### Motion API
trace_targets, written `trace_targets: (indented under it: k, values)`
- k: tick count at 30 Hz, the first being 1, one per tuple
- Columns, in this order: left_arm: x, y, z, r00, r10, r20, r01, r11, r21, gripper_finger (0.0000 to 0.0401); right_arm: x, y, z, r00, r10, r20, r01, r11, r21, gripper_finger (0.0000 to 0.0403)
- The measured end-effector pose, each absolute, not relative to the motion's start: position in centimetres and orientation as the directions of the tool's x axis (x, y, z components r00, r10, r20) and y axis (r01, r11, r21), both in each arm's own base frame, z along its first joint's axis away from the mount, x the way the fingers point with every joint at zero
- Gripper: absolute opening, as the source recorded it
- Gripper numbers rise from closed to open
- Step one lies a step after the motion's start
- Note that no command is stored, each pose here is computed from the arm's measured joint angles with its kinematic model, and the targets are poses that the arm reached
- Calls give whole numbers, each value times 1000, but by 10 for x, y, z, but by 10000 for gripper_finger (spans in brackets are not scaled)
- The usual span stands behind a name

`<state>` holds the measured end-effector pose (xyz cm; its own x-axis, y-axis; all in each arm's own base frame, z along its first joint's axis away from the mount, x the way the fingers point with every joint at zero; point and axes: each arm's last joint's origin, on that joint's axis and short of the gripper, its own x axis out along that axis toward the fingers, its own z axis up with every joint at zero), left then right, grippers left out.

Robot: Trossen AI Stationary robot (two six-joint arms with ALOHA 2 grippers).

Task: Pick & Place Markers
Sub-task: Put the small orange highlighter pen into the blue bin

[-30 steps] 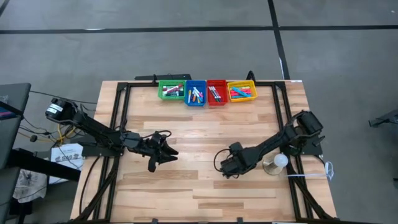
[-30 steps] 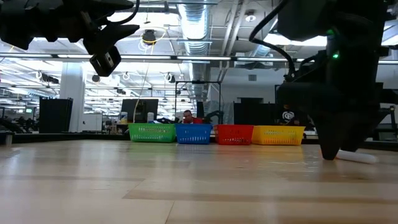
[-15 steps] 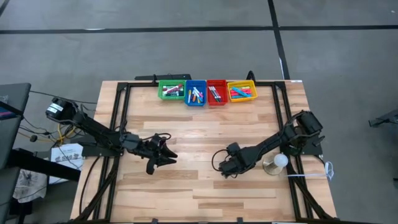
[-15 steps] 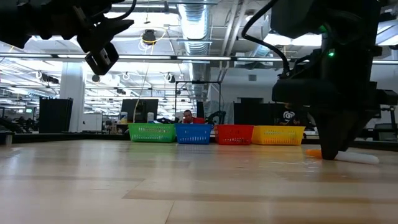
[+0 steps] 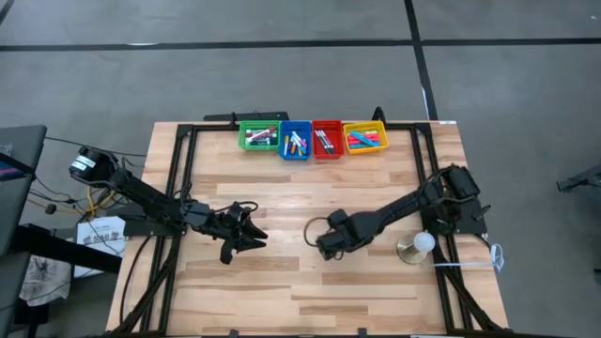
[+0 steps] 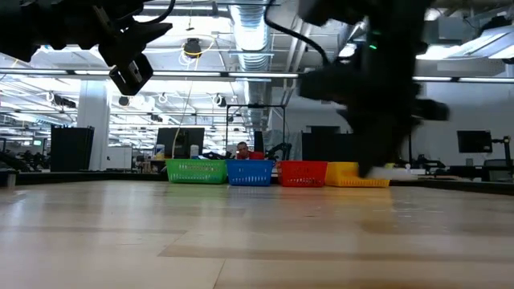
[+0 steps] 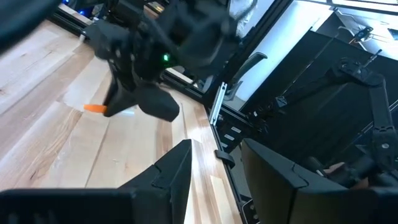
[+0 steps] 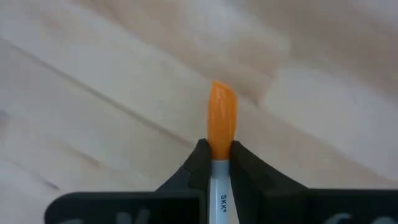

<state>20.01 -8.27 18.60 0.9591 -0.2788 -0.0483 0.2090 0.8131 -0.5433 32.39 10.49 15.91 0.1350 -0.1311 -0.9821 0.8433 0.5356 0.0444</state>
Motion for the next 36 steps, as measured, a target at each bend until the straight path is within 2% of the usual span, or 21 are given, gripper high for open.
trace_targets:
  k: [10, 24, 29, 36]
  values:
    - [200, -83, 186, 959, -279, -44, 211, 812, -544, 140, 365, 51, 202, 266, -193, -945, 810, 576, 111, 24]
    - [200, -82, 186, 969, -244, -44, 182, 820, -543, 140, 398, -83, 276, 509, -313, -802, 745, 627, 228, 27]
    - [201, -80, 186, 979, -199, -43, 144, 829, -541, 140, 400, -126, 283, 609, -313, -728, 698, 648, 305, 26]
    - [202, -76, 186, 994, -104, -43, 64, 841, -537, 140, 400, -176, 265, 629, -339, -700, 697, 645, 314, 28]
